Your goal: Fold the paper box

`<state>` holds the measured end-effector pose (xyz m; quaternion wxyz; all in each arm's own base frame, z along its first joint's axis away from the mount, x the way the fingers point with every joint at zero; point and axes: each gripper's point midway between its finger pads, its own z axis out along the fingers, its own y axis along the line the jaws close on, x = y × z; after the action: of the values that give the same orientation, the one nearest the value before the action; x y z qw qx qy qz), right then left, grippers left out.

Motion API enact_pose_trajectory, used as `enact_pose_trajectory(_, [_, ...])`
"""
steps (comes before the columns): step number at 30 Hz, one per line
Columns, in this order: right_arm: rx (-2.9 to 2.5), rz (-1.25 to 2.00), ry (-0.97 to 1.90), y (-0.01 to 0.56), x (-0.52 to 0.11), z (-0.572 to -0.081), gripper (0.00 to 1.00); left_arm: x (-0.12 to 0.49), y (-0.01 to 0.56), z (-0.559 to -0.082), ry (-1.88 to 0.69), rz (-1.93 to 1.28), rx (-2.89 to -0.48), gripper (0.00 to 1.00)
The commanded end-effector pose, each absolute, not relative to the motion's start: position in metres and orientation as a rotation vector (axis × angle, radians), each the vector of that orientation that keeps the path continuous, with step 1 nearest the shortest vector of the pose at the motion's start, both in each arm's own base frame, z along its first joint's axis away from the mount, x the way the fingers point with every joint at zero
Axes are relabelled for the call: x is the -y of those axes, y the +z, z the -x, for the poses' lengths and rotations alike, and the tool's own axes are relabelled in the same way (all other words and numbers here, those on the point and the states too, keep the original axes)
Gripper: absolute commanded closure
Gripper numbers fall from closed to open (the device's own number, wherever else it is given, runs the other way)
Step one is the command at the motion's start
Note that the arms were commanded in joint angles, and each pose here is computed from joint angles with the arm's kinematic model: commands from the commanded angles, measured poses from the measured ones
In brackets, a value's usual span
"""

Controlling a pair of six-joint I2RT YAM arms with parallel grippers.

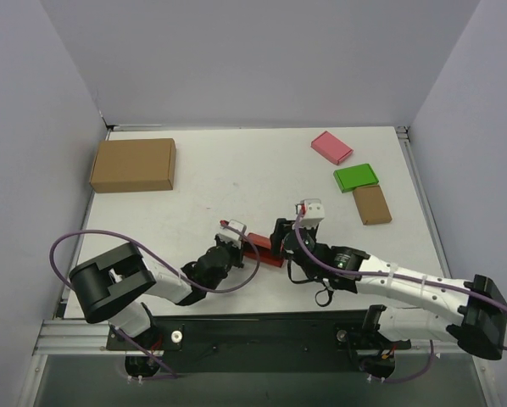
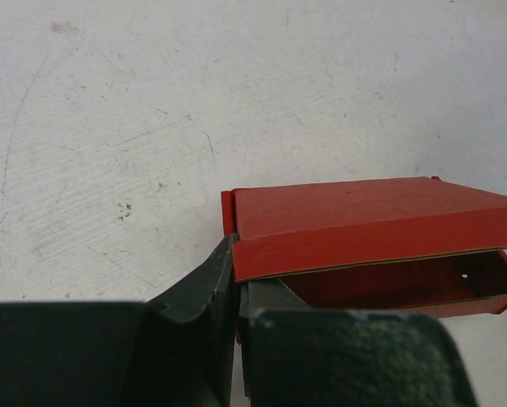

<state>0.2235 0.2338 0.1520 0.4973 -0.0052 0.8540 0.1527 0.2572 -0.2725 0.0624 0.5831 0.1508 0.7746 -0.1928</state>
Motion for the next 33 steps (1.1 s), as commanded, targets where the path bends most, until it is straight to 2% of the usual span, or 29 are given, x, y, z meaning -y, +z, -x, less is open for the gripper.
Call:
enact_pose_trajectory(1, [-2.154, 0.071, 0.49, 0.136, -0.27, -0.224, 0.46, 0.259, 0.022, -0.24, -0.336, -0.476, -1.92, 1.0])
enact_pose_trajectory(6, [-2.247, 0.084, 0.478, 0.104, -0.278, -0.222, 0.47, 0.257, 0.02, -0.232, -0.341, -0.488, -1.953, 0.98])
enact_pose_trajectory(8, [-2.267, 0.075, 0.483, 0.097, -0.279, -0.222, 0.47, 0.26, 0.024, -0.228, -0.379, -0.489, -1.96, 0.85])
enact_pose_trajectory(14, [-2.33, 0.04, 0.467, 0.073, -0.271, -0.221, 0.47, 0.258, 0.032, -0.206, -0.465, -0.521, -2.003, 0.55])
enact_pose_trajectory(18, [-2.364, 0.013, 0.444, 0.06, -0.264, -0.224, 0.47, 0.26, 0.04, -0.196, -0.498, -0.583, -2.031, 0.45])
enact_pose_trajectory(21, [-2.378, 0.008, 0.427, 0.053, -0.262, -0.226, 0.48, 0.258, 0.045, -0.187, -0.536, -0.601, -2.043, 0.39])
enact_pose_trajectory(27, [-2.398, 0.02, 0.4, 0.044, -0.261, -0.227, 0.48, 0.256, 0.074, -0.17, -0.661, -0.579, -2.037, 0.35])
enact_pose_trajectory(28, [-2.398, 0.023, 0.395, 0.044, -0.261, -0.227, 0.48, 0.256, 0.089, -0.171, -0.689, -0.554, -2.005, 0.3])
enact_pose_trajectory(33, [-2.419, 0.058, 0.347, 0.037, -0.258, -0.227, 0.47, 0.259, 0.143, -0.196, -0.728, -0.456, -1.944, 0.24])
